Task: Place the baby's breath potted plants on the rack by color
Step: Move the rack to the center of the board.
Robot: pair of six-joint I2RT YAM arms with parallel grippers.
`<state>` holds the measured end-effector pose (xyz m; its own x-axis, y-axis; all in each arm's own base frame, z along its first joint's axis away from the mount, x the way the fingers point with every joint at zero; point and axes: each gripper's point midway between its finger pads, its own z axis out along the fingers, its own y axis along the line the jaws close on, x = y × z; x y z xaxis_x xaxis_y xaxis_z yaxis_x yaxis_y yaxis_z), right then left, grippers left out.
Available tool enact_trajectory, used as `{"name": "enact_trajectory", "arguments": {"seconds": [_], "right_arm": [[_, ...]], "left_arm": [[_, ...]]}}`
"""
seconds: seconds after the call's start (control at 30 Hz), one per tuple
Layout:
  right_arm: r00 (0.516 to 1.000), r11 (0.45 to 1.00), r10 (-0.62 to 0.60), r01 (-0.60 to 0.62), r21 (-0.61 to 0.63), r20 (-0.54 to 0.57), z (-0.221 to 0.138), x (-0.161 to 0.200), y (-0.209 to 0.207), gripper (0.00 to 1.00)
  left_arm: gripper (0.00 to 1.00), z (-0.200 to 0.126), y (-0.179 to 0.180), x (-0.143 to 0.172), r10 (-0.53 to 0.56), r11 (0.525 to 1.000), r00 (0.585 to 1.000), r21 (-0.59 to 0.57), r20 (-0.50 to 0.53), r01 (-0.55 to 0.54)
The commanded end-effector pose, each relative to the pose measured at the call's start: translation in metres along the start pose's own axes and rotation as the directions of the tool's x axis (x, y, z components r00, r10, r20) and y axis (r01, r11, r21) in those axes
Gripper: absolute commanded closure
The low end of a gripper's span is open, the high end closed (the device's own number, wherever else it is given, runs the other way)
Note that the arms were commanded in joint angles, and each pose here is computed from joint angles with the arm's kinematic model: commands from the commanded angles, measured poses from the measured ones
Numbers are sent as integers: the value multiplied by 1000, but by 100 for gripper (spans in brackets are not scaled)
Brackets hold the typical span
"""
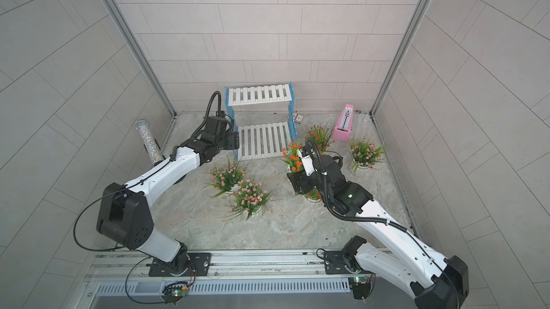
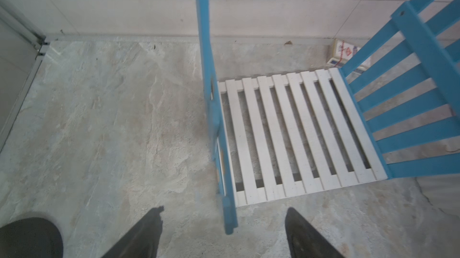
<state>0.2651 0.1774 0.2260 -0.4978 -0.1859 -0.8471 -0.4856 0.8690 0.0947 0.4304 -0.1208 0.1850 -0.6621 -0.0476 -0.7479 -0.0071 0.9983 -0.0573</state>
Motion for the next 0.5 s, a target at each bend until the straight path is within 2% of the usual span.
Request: {"name": "enact_trajectory", "arguments": {"seconds": [0.0, 0.3, 0.4, 0.47], "right_arm": [[995, 999, 12, -9, -37, 100, -3, -26, 8, 26], [995, 998, 17, -11, -59, 97, 4, -21, 13, 27], [995, 998, 13, -7, -60, 96, 5, -22, 14, 26], [996, 998, 8, -3, -57, 94, 5, -23, 13, 27]], "left_arm": [[19, 1, 11, -3, -66, 997, 997, -25, 28, 67], [24, 15, -7, -1, -76, 994, 993, 90, 86, 68], [35, 20, -11, 0, -85, 992, 992, 104, 90, 76], [47, 22, -13, 0, -88, 991, 992, 111, 90, 78]]}}
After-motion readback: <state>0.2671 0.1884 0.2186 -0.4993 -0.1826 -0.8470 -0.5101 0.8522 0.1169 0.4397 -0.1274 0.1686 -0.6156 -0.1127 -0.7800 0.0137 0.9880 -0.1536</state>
